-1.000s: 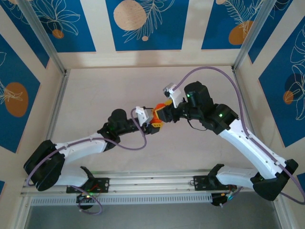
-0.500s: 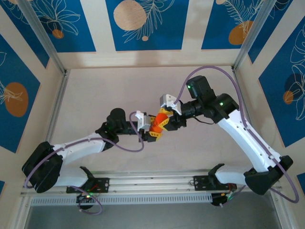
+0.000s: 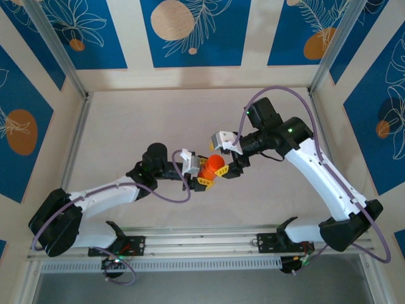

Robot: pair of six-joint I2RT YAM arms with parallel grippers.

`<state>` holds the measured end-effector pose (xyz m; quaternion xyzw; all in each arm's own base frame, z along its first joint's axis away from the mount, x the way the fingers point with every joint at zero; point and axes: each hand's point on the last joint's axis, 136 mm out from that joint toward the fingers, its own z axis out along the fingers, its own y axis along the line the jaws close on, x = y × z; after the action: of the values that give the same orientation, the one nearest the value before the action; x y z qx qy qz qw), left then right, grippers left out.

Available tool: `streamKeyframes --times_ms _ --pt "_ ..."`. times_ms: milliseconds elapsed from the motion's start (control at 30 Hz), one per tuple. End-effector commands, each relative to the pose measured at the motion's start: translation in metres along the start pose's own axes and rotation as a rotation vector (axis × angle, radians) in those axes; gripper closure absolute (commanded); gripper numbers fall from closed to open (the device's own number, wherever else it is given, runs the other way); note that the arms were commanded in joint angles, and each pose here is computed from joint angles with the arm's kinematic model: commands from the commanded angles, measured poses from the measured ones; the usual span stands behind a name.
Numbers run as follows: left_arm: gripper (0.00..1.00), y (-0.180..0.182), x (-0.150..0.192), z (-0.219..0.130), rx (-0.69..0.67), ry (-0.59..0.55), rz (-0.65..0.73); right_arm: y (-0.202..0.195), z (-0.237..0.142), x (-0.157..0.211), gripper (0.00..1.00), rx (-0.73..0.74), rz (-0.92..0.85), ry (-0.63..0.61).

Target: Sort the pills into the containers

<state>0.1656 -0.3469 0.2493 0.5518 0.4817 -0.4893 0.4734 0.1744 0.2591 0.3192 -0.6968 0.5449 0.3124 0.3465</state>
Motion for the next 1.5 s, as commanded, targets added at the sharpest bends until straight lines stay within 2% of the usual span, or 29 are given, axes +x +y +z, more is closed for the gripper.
streamKeyframes --times_ms 0,133,333,367,400,467,567,633,667,733,800,900,1033,1133,1467 --pt "1.00 -0.005 -0.021 0.000 0.038 -0.044 0.075 0.002 -0.016 -0.020 0.19 0.046 -0.075 -0.066" --pt "1.00 0.003 -0.020 -0.001 -0.021 -0.047 0.081 0.004 -0.032 -0.035 0.16 0.091 -0.067 -0.150" --pt "1.00 0.019 -0.020 -0.001 -0.108 -0.051 0.076 0.028 -0.050 -0.054 0.12 0.072 -0.046 -0.286" --pt "1.00 0.024 -0.020 -0.002 -0.136 -0.053 0.075 0.023 -0.052 -0.057 0.09 0.103 -0.028 -0.293" --pt "1.00 0.031 -0.020 -0.004 -0.180 -0.058 0.075 0.015 -0.055 -0.061 0.01 0.156 0.019 -0.303" --pt "1.00 0.048 -0.023 -0.010 -0.292 -0.079 0.077 -0.007 -0.061 -0.068 0.00 0.281 0.141 -0.328" --pt "1.00 0.066 -0.027 -0.017 -0.412 -0.108 0.081 -0.044 -0.071 -0.069 0.06 0.489 0.436 -0.390" --pt "1.00 0.072 -0.027 -0.017 -0.434 -0.112 0.079 -0.058 -0.071 -0.060 0.12 0.578 0.618 -0.392" --pt "1.00 0.071 -0.028 -0.015 -0.413 -0.116 0.078 -0.058 -0.067 -0.059 0.13 0.572 0.638 -0.381" --pt "1.00 0.064 -0.034 -0.008 -0.346 -0.139 0.070 -0.052 -0.057 -0.056 0.12 0.540 0.569 -0.348" --pt "1.00 0.068 -0.036 -0.008 -0.362 -0.158 0.050 -0.065 -0.067 -0.045 0.12 0.652 0.615 -0.327" --pt "1.00 0.081 -0.037 -0.019 -0.465 -0.170 0.044 -0.083 -0.087 -0.025 0.12 0.814 0.780 -0.337" --pt "1.00 0.087 -0.034 -0.023 -0.510 -0.156 0.034 -0.083 -0.073 -0.015 0.16 0.800 0.867 -0.363" --pt "1.00 0.088 -0.037 -0.021 -0.505 -0.158 0.016 -0.079 -0.054 -0.017 0.16 0.740 0.818 -0.341" --pt "1.00 0.094 -0.035 -0.024 -0.539 -0.147 -0.013 -0.080 -0.027 -0.008 0.17 0.745 0.753 -0.261"
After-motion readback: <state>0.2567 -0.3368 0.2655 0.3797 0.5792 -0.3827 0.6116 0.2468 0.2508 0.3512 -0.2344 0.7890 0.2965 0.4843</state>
